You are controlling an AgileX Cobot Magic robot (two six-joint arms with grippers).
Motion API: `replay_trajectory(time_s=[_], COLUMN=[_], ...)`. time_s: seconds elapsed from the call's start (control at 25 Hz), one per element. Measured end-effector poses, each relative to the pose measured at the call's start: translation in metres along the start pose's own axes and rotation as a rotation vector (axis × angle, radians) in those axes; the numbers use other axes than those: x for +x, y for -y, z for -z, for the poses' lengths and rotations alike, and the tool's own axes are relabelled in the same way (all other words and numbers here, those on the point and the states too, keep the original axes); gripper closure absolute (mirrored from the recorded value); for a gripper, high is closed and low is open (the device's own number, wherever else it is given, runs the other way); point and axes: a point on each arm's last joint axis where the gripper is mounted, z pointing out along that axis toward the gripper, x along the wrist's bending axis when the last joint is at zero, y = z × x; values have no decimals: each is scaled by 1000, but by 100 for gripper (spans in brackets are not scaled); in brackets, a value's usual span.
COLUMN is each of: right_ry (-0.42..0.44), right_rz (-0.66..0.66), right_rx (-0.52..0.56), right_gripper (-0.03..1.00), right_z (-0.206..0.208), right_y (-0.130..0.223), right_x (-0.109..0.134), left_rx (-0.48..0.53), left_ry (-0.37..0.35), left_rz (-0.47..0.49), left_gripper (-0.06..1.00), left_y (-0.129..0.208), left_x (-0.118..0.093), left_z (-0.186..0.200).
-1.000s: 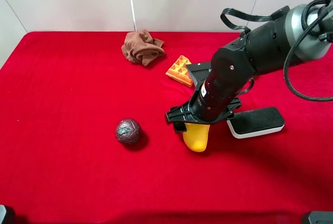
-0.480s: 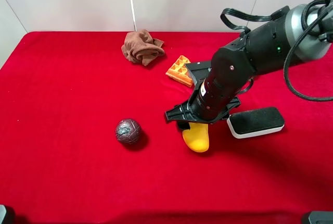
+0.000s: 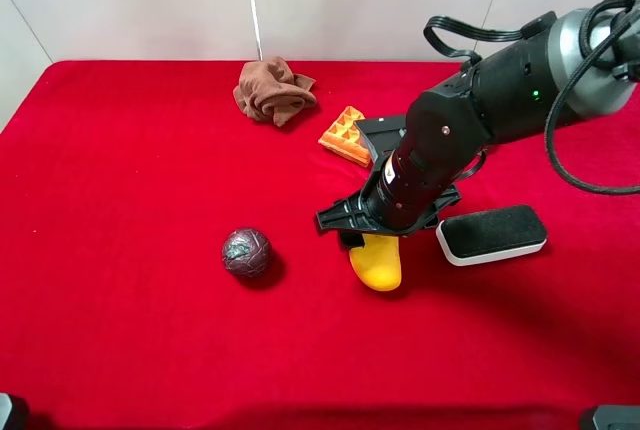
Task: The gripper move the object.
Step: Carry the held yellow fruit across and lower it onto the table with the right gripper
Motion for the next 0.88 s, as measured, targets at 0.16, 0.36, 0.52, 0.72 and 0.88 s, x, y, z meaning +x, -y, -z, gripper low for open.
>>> replay_trajectory(time_s=[0.16,0.36,0.52,0.72,0.88], right_ry=[-2,2,6,3,4], right_rz=[0,9,21,25,38], right_rx=[-3,-4,-6,-13,-21], right_gripper=[47,47,47,47,47], right_z=[0,0,3,12,25], right_y=[0,0,-1,-1,-1], right_x=[0,0,0,0,0], left_rx=[0,0,0,0,0], left_ry=[0,0,0,0,0], left_rz=[0,0,0,0,0], left_gripper=[-3,-3,-3,-3,-3], left_y=[0,0,0,0,0], left_x=[0,0,0,0,0], left_z=[0,0,0,0,0])
